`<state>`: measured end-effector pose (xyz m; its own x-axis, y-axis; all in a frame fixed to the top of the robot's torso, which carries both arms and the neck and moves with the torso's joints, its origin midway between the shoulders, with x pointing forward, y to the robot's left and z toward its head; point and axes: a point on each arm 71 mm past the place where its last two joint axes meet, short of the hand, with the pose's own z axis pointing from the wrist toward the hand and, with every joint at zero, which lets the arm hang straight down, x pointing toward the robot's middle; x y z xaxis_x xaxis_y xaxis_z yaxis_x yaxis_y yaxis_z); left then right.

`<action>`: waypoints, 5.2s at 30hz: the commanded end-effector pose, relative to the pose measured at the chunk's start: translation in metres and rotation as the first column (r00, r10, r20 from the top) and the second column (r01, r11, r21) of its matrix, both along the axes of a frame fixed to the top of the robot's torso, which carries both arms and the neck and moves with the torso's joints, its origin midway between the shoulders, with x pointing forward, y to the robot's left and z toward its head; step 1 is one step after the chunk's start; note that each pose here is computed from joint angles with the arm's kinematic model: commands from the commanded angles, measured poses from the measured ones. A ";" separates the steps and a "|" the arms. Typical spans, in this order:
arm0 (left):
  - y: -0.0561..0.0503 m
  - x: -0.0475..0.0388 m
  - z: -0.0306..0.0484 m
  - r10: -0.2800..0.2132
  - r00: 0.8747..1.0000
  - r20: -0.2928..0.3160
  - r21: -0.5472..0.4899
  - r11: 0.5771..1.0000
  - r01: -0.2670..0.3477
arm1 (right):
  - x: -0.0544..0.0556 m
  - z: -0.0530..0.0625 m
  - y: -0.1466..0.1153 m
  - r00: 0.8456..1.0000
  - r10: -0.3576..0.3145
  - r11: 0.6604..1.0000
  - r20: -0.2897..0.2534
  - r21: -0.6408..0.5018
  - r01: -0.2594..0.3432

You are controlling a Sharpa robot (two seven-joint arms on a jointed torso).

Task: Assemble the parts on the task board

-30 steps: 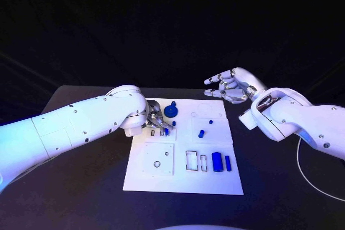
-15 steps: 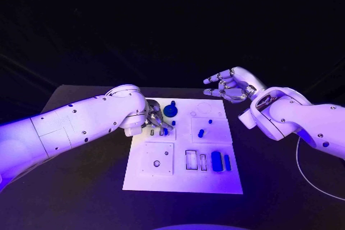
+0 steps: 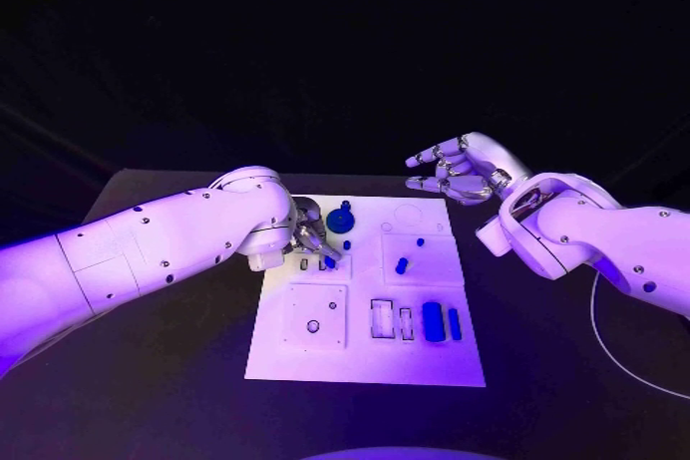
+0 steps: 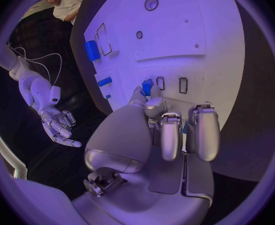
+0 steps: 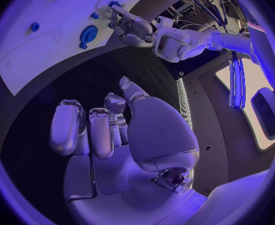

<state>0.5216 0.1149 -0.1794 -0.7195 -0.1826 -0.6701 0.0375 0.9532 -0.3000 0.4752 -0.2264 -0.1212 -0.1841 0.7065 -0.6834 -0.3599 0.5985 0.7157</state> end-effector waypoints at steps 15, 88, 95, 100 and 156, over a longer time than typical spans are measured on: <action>0.011 -0.0098 0.0039 0.041 0.998 0.053 -0.071 0.997 -0.037 | 0.002 -0.001 -0.002 1.000 -0.001 1.000 -0.001 -0.008 0.001; 0.017 -0.0096 -0.0149 -0.006 0.998 0.056 0.041 0.999 0.004 | 0.002 -0.001 -0.003 1.000 0.000 1.000 -0.003 -0.014 0.000; 0.016 -0.0076 -0.0154 -0.002 0.998 0.058 0.041 0.999 -0.001 | 0.001 -0.001 -0.003 1.000 0.001 1.000 -0.016 0.003 0.000; 0.015 -0.0063 -0.0156 0.002 0.998 0.060 0.040 0.999 -0.005 | 0.001 -0.001 -0.003 1.000 -0.001 1.000 -0.024 0.012 0.001; 0.062 0.0582 0.0527 0.092 0.992 0.082 0.106 0.989 -0.101 | 0.007 -0.004 -0.002 0.999 0.002 1.000 -0.040 0.011 -0.002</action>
